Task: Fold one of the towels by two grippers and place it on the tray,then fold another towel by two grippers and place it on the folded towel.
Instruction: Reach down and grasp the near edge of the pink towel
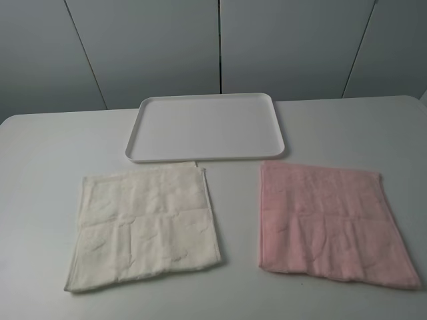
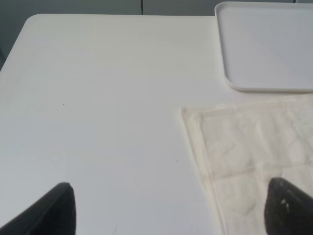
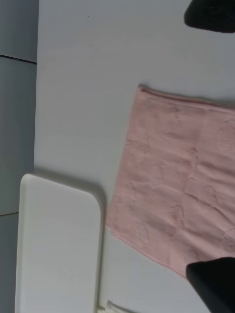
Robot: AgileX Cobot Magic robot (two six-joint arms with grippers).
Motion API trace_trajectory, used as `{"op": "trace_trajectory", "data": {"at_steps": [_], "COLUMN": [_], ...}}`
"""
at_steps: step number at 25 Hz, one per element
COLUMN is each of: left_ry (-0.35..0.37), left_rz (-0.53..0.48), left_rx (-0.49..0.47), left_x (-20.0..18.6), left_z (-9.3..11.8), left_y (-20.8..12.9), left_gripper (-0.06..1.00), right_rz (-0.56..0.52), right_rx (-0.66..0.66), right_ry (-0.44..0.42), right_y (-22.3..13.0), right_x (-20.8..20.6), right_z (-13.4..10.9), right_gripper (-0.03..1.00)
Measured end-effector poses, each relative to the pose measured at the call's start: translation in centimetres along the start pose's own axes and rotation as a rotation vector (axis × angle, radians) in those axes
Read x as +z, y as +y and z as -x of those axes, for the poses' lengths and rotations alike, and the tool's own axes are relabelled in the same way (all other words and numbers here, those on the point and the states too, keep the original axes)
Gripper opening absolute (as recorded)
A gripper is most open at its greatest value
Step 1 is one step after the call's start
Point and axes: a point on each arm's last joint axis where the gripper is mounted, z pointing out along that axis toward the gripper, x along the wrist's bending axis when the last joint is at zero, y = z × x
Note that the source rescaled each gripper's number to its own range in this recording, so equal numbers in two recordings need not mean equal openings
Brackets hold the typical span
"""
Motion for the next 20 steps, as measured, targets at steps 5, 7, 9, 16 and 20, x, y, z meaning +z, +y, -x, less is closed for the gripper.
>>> {"op": "trace_trajectory", "data": {"at_steps": [5, 7, 9, 16, 20], "left_ry": [0.0, 0.0, 0.0, 0.0, 0.0], "left_rz": [0.0, 0.0, 0.0, 0.0, 0.0], "left_rx": [0.0, 0.0, 0.0, 0.0, 0.0], "left_x": [0.0, 0.0, 0.0, 0.0, 0.0], "left_z": [0.0, 0.0, 0.0, 0.0, 0.0], "left_y": [0.0, 0.0, 0.0, 0.0, 0.0], "left_gripper": [1.0, 1.0, 1.0, 1.0, 1.0], "right_rz": [0.0, 0.0, 0.0, 0.0, 0.0], "right_rx": [0.0, 0.0, 0.0, 0.0, 0.0], "right_ry": [0.0, 0.0, 0.0, 0.0, 0.0], "right_y": [0.0, 0.0, 0.0, 0.0, 0.0], "right_x": [0.0, 0.0, 0.0, 0.0, 0.0], "right_z": [0.0, 0.0, 0.0, 0.0, 0.0], "right_gripper": [1.0, 1.0, 1.0, 1.0, 1.0]}}
